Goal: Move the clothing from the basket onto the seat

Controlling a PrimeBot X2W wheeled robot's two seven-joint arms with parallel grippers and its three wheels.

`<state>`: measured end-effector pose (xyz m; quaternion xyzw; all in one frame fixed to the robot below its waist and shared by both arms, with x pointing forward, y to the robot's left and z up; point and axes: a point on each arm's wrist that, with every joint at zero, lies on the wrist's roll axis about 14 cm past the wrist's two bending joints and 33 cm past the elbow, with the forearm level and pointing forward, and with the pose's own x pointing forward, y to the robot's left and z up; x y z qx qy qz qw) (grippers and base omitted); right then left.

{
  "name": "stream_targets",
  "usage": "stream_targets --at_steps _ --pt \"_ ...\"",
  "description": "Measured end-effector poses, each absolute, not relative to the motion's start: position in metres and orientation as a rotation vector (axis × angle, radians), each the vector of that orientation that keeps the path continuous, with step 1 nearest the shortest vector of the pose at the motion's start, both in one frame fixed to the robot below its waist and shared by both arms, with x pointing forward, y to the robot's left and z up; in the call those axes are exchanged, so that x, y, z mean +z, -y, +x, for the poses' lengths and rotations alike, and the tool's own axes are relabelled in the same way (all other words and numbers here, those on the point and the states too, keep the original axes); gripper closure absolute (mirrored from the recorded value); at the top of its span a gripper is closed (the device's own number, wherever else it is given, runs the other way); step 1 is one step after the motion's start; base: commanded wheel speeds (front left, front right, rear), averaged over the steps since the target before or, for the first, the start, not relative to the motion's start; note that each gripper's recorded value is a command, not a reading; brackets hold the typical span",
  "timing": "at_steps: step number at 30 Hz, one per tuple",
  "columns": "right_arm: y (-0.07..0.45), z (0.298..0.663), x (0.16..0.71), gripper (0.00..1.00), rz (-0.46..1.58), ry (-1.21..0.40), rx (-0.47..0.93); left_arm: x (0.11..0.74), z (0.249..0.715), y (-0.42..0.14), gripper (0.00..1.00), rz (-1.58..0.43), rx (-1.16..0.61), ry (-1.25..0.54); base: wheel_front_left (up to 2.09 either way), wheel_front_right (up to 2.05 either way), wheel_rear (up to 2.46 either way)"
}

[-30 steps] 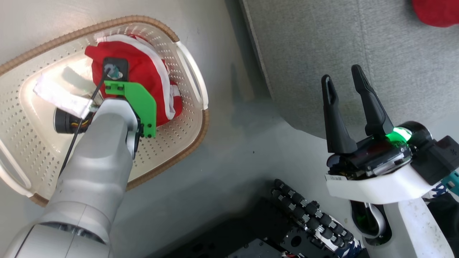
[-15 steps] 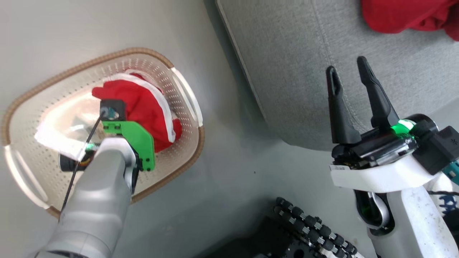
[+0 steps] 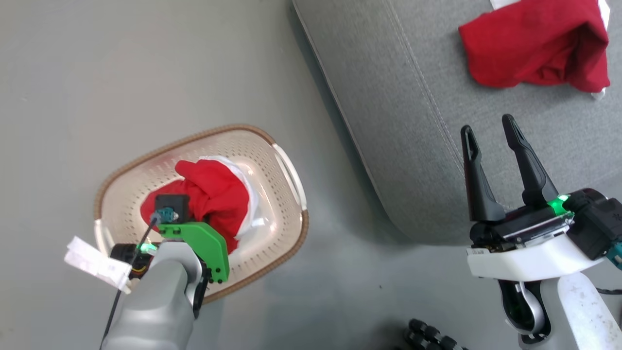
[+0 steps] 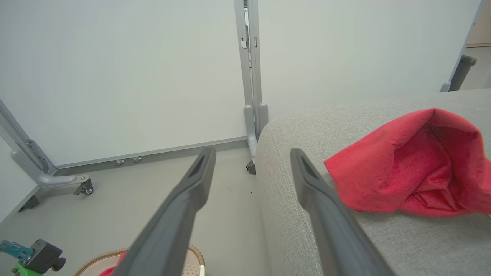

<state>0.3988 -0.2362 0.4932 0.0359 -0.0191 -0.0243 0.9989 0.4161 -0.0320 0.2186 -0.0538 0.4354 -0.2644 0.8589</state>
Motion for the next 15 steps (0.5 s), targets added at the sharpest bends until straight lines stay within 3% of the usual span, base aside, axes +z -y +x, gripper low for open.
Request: stream_targets --at_steps 15 --pt "0.224 0.37 0.544 0.0 0.122 0.19 -0.006 0.366 0.441 0.031 1.0 -0.201 -0.546 -0.432 0.0 0.0 0.0"
